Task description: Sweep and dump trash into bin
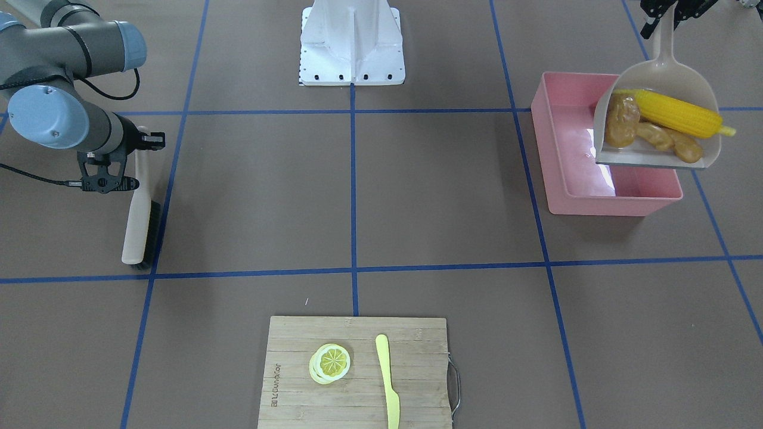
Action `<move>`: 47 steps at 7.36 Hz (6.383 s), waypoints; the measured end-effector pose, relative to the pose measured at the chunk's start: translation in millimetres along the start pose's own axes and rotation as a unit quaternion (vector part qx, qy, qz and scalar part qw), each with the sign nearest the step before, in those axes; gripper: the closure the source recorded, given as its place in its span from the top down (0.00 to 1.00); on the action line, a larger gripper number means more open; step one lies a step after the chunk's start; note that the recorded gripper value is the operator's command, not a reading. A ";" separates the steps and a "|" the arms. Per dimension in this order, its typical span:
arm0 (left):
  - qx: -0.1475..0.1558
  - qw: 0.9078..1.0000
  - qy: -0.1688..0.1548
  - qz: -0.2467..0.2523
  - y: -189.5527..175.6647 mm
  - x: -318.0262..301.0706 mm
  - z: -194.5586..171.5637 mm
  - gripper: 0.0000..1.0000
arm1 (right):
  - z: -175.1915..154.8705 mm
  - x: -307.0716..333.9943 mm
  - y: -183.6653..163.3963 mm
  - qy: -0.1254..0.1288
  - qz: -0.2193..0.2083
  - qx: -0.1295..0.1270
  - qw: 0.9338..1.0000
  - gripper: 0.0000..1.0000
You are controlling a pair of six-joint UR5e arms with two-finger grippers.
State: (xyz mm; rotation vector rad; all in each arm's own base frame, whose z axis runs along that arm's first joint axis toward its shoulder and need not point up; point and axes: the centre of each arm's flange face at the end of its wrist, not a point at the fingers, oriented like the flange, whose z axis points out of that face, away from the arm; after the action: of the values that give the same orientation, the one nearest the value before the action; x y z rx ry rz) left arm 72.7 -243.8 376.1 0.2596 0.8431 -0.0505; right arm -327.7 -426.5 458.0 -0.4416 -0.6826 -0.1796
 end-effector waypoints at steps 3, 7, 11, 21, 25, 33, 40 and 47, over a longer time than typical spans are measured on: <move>-0.010 1.000 0.015 -0.008 6.5 -7.3 -3.2 0.00 | -1.8 -1.3 0.4 -0.002 -0.001 0.001 1.000 0.48; -0.009 1.000 0.019 -0.013 6.0 -10.0 -2.2 0.00 | -22.7 8.1 -1.8 -0.014 0.001 0.019 1.000 1.00; 0.019 1.000 -0.009 -0.002 11.5 -23.0 -2.5 0.00 | -100.9 76.7 -15.9 -0.033 0.024 0.096 0.995 1.00; -0.132 0.990 0.055 -0.005 48.7 -8.6 11.3 0.00 | -62.2 400.9 43.3 0.024 -0.048 0.206 0.977 1.00; -0.217 0.970 0.092 -0.061 65.2 -2.0 6.2 0.00 | -56.5 413.9 47.9 0.012 -0.042 0.212 0.976 1.00; -0.201 0.967 0.128 -0.093 64.6 12.6 -45.5 0.00 | -67.0 417.3 42.9 0.020 -0.063 0.250 0.966 1.00; 0.038 0.995 0.007 0.093 9.2 -18.3 -37.7 0.00 | -61.3 430.4 52.5 0.022 -0.049 0.249 0.967 1.00; 0.137 0.915 0.045 0.377 -77.8 84.2 119.4 0.00 | -58.7 433.4 53.0 0.029 -0.048 0.247 0.967 1.00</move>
State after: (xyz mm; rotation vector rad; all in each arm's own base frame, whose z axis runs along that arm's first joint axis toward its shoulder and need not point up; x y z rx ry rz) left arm 204.7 -343.6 373.3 0.8445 0.7781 0.5749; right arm 53.3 -413.1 679.0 0.0748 -0.6647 -0.1066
